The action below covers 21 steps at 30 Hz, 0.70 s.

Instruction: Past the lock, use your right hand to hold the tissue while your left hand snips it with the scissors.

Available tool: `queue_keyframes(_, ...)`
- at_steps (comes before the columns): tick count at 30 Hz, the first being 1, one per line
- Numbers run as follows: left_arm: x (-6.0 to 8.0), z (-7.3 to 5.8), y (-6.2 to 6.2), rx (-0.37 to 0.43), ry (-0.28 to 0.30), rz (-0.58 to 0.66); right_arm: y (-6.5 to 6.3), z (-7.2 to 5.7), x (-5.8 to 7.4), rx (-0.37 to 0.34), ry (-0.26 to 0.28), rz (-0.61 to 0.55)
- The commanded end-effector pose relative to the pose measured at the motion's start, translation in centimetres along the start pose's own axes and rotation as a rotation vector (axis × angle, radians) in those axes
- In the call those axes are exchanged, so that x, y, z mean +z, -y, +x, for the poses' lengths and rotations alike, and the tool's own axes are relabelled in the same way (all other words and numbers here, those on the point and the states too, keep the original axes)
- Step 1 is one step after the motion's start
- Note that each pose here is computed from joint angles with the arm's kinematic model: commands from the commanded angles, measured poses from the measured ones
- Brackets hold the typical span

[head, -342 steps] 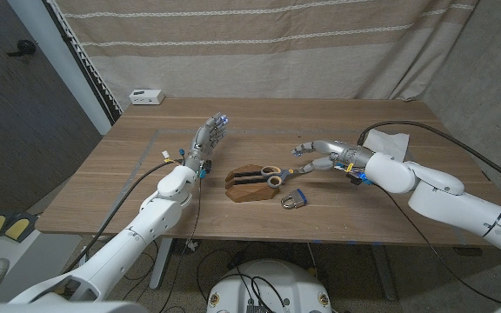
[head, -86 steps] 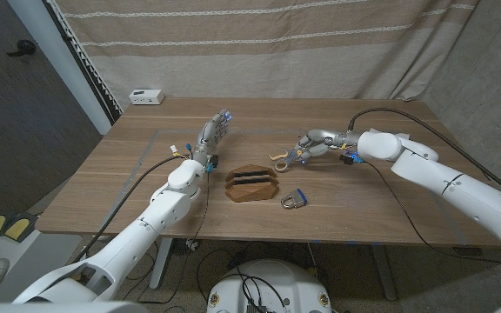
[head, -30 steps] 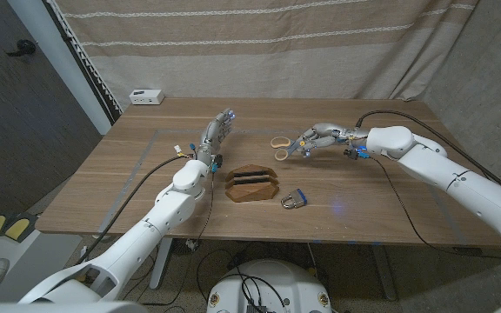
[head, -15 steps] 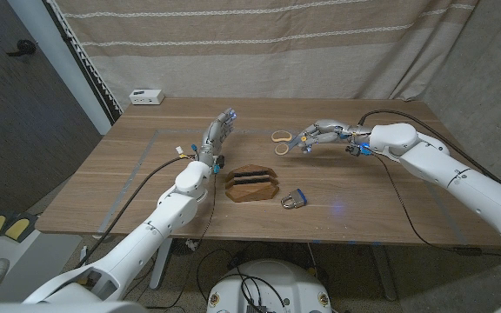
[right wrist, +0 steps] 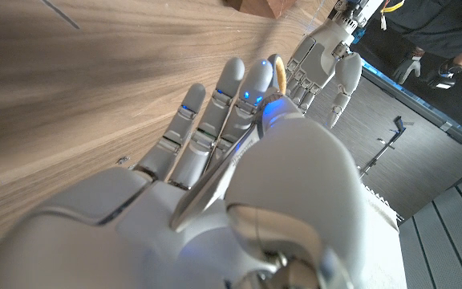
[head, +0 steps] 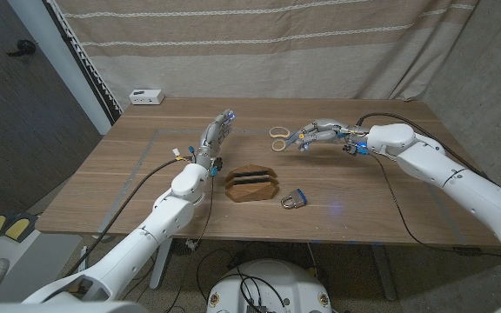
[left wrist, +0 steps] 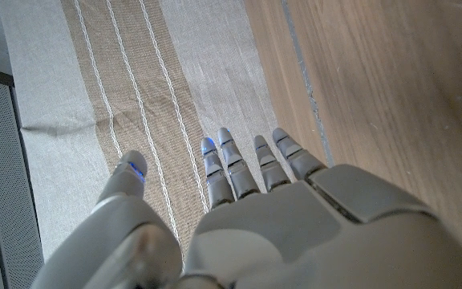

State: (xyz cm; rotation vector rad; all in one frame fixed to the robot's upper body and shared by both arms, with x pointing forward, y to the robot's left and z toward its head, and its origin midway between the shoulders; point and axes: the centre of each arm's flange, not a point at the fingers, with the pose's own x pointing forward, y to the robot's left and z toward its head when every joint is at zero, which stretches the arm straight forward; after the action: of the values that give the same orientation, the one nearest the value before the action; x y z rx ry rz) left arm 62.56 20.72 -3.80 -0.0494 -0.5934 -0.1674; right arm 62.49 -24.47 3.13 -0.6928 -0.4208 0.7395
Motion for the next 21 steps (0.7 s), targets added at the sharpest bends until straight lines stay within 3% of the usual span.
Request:
queue_keyframes(1, 0.2, -0.3, -0.5, -0.028, 0.007, -0.002, -0.4, 0.5, 0.3, -0.018, 0.000, 0.035)
queue_keyframes(18, 1.9, 0.7, -0.7, -0.059, 0.041, 0.047, 0.2, 1.0, 0.6, -0.025, -0.009, 0.115)
queue_keyframes(21, 2.3, 0.6, -0.5, -0.019, 0.039, 0.079, 0.3, 1.1, 0.8, -0.029, -0.016, 0.145)
